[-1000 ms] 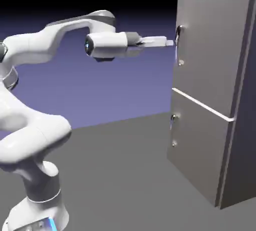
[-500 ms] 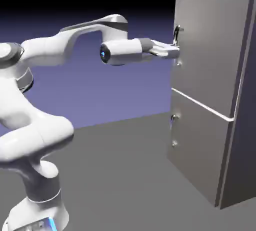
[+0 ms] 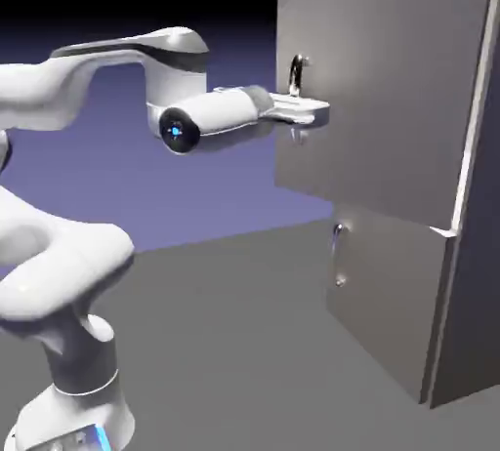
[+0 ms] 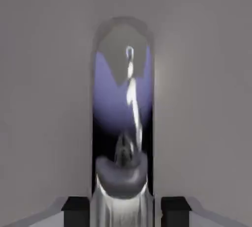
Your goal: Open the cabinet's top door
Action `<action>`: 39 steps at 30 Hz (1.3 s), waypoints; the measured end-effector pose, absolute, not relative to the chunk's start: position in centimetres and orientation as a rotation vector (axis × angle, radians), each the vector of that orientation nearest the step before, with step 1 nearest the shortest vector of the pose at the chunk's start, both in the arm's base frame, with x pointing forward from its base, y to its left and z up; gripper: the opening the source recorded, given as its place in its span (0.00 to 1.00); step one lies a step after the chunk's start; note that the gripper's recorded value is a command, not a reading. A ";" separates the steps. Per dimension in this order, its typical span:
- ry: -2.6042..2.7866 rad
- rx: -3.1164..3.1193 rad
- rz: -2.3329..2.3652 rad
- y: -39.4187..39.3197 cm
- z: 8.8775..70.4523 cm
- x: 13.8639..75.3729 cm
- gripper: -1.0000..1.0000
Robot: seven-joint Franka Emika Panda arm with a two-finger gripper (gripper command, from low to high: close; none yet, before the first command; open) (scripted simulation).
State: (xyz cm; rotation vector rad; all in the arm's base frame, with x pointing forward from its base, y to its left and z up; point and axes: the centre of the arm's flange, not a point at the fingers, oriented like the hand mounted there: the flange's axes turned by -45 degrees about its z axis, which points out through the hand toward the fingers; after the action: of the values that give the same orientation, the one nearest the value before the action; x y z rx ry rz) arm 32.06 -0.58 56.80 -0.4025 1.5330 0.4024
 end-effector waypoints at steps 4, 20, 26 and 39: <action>1.516 -0.482 0.483 -3.4 56.8 30.4 0.00; 1.406 -0.831 0.831 -17.4 56.8 26.6 0.00; 1.353 -0.951 0.951 -22.5 56.8 26.9 0.00; 1.329 -1.124 1.078 -27.6 57.5 28.3 0.00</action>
State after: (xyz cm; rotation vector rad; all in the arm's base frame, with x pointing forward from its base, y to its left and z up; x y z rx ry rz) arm 28.33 -27.60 57.53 -1.1241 1.3289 1.0782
